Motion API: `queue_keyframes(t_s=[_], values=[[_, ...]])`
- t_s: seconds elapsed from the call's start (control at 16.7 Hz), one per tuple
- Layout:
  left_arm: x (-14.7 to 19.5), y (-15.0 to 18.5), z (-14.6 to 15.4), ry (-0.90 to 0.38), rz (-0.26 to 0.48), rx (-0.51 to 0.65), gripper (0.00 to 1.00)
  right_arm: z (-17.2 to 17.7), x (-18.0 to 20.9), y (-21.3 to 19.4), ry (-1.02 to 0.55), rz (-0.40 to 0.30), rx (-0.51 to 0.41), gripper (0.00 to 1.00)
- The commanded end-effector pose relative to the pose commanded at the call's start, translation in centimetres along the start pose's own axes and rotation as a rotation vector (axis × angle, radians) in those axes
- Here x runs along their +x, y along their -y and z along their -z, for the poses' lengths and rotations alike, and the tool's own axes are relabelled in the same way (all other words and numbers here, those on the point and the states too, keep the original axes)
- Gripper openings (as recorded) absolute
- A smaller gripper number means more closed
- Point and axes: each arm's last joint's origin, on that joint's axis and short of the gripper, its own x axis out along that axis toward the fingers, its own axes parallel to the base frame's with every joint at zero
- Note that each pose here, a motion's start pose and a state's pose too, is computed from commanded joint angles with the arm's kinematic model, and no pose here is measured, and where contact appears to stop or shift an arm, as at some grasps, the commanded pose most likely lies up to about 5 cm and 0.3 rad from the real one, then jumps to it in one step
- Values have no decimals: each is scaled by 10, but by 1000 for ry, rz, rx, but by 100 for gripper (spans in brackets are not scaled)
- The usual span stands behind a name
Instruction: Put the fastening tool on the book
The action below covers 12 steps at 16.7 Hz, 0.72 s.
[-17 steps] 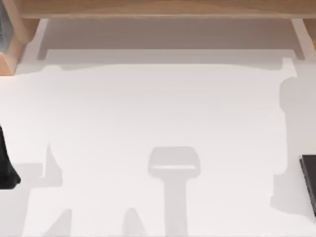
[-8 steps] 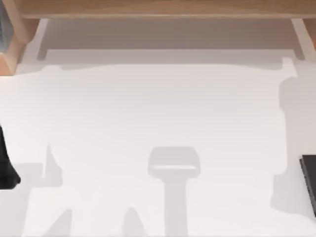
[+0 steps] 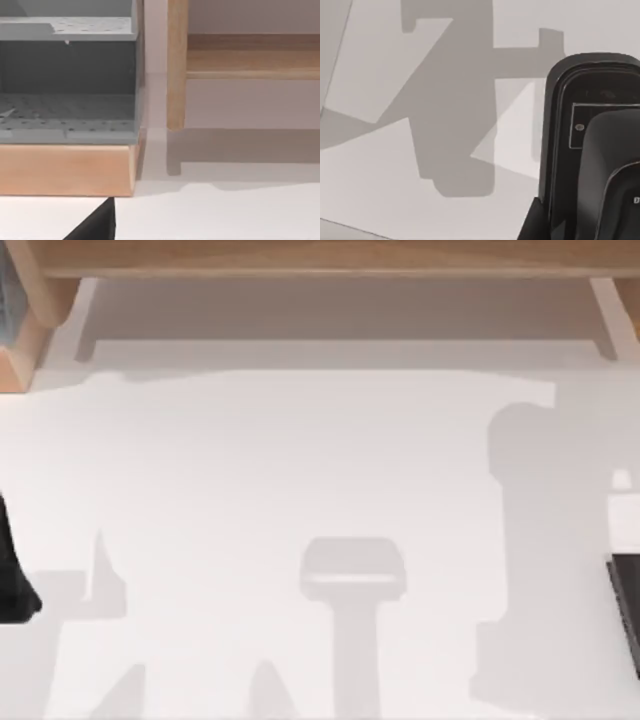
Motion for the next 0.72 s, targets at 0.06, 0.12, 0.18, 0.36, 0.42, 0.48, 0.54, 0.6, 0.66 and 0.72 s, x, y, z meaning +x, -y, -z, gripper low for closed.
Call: queue_keyframes(t_s=[0.06, 0.12, 0.18, 0.36, 0.42, 0.48, 0.54, 0.6, 0.66, 0.72], values=[[0, 0, 0, 0, 0, 0, 100, -1, -11, -2, 4, 8, 6, 0], [0, 0, 0, 0, 0, 0, 100, -2, -23, -5, 9, 16, 13, 0], [0, 0, 0, 0, 0, 0, 100, -2, -34, -9, 14, 25, 22, 0], [0, 0, 0, 0, 0, 0, 100, 1, -67, -24, 30, 50, 53, 0], [0, 0, 0, 0, 0, 0, 100, 3, -77, -30, 35, 57, 65, 0], [0, 0, 0, 0, 0, 0, 100, 6, -86, -37, 40, 65, 78, 0], [0, 0, 0, 0, 0, 0, 100, 10, -94, -44, 46, 71, 91, 0], [0, 0, 0, 0, 0, 0, 100, 14, -102, -53, 51, 76, 105, 0], [0, 0, 0, 0, 0, 0, 100, 19, -108, -62, 56, 81, 118, 0], [0, 0, 0, 0, 0, 0, 100, 25, -113, -71, 61, 84, 132, 0]])
